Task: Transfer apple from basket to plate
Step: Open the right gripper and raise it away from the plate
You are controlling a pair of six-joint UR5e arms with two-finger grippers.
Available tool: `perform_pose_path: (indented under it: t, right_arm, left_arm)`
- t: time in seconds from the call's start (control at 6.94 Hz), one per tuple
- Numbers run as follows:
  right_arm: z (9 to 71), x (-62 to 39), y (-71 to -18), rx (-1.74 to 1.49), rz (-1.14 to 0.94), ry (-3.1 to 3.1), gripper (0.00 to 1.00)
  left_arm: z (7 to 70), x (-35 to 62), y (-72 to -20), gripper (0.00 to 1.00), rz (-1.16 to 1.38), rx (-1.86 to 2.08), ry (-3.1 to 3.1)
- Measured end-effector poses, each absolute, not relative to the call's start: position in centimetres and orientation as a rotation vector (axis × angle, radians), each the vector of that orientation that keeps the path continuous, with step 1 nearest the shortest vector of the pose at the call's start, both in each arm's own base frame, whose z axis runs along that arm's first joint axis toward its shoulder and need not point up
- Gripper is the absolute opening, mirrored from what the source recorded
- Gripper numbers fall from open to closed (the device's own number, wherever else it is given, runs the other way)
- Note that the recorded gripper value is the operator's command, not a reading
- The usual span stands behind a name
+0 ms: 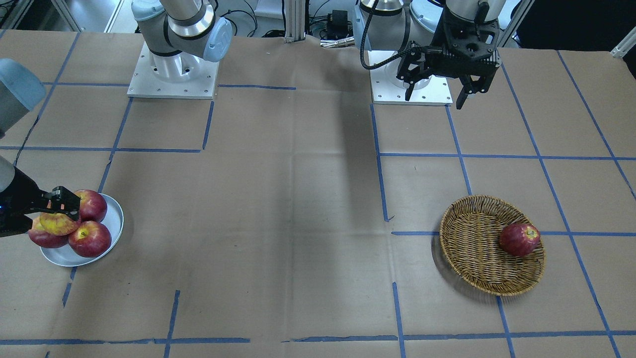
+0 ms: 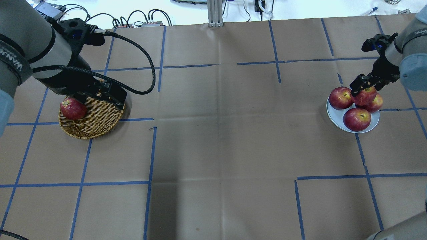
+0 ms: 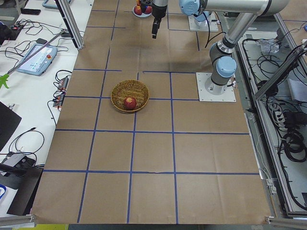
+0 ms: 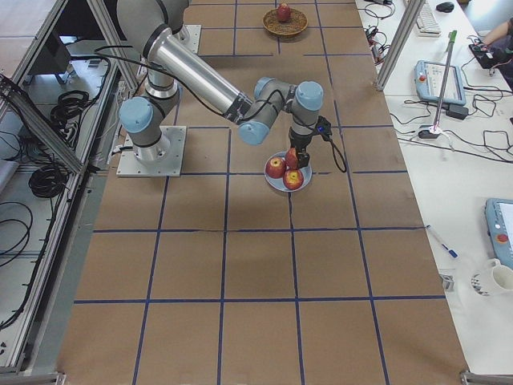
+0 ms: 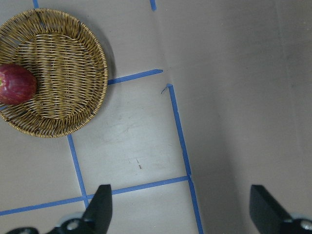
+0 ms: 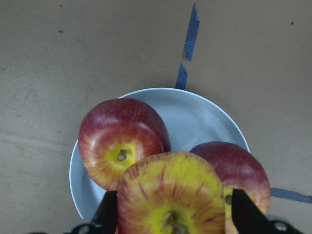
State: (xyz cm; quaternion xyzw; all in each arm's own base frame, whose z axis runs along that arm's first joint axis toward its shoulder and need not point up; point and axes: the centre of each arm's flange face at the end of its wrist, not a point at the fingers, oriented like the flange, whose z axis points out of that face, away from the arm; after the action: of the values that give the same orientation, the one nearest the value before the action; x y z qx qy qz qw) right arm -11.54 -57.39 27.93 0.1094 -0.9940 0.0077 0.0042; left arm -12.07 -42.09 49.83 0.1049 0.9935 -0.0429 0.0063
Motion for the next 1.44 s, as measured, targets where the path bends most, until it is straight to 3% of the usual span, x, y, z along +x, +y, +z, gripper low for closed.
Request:
perform_pose_path:
  t: [0.43, 0.72, 1.44]
  right_arm:
    - [34.1, -8.2, -58.1, 0.395, 0.102, -3.099, 1.0]
    - [40.1, -3.7, -58.1, 0.33, 0.034, -3.135, 1.0]
    - [48.0, 12.1, -49.5, 0.068, -0.033, -3.158, 1.0]
  left_arm:
    - [49.6, -12.1, -42.3, 0.99, -0.126, 0.328, 3.108]
    - [49.4, -12.0, -42.4, 0.99, -0.117, 0.328, 3.11]
    - [49.4, -12.1, -42.6, 0.99, -0.12, 0.315, 3.114]
